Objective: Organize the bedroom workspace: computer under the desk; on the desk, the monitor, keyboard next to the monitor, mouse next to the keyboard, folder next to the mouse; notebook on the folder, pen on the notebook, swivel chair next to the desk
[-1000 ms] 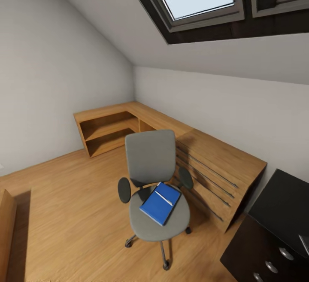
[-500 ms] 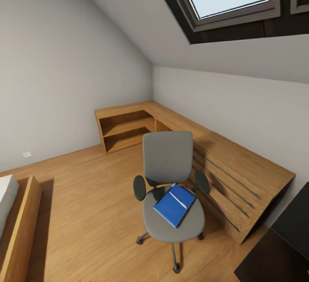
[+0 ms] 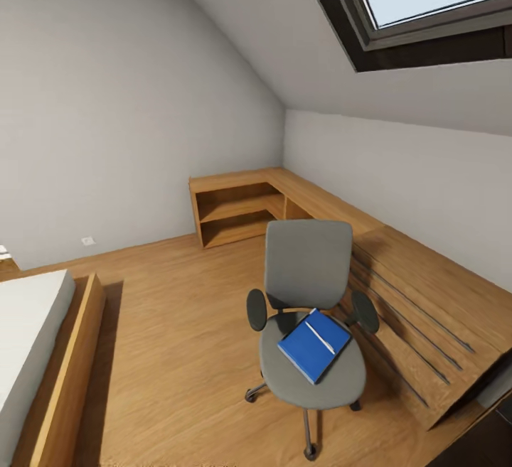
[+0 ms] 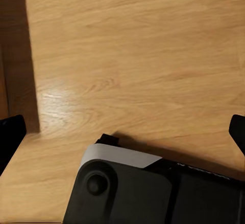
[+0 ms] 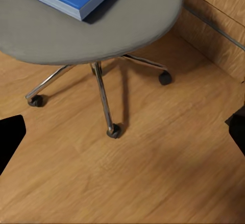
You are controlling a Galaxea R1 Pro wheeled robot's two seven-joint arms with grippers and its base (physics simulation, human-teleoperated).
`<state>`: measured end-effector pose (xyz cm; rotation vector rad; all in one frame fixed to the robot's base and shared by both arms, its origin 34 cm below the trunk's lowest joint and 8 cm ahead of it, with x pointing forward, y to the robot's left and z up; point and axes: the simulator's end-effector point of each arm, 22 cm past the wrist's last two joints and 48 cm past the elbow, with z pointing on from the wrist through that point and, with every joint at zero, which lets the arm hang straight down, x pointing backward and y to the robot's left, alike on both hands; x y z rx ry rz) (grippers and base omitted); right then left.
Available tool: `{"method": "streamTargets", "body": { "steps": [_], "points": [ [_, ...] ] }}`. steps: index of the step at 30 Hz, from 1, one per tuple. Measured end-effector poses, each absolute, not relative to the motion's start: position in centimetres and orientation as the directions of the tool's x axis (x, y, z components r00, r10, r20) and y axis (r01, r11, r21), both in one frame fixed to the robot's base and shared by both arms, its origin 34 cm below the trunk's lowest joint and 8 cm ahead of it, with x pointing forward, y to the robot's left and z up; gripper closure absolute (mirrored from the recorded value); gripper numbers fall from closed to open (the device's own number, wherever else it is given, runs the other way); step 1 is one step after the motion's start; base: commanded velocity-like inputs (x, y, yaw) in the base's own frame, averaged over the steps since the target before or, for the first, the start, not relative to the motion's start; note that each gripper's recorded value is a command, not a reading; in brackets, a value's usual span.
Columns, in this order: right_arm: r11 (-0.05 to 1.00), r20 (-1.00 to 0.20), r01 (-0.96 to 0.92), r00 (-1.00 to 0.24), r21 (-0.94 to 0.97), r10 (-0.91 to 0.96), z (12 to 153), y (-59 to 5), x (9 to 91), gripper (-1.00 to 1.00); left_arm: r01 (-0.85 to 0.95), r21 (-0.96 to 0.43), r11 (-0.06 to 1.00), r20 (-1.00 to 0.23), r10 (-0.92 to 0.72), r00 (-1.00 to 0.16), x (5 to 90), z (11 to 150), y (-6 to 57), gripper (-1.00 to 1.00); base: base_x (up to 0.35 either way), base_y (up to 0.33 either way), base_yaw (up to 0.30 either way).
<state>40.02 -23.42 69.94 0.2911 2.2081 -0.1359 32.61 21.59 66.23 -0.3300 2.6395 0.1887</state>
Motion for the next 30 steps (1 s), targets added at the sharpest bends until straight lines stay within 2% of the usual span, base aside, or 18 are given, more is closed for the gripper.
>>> {"method": "streamTargets", "body": {
  "steps": [17,30],
  "points": [
    [0.967,-0.79,0.256,-0.592,0.003,0.159,69.7,-23.4,39.8,-1.0,-0.259,0.087,0.962,-0.448,-0.195,-0.872,31.6,65.7,21.7,-1.0,0.0,-0.008,0.275],
    [0.968,-0.791,0.252,-0.592,0.002,0.156,69.7,-23.5,39.9,-1.0,-0.264,0.098,0.959,-0.452,-0.193,-0.871,31.7,65.7,22.7,-1.0,0.0,-0.067,0.035]
  ]
}}
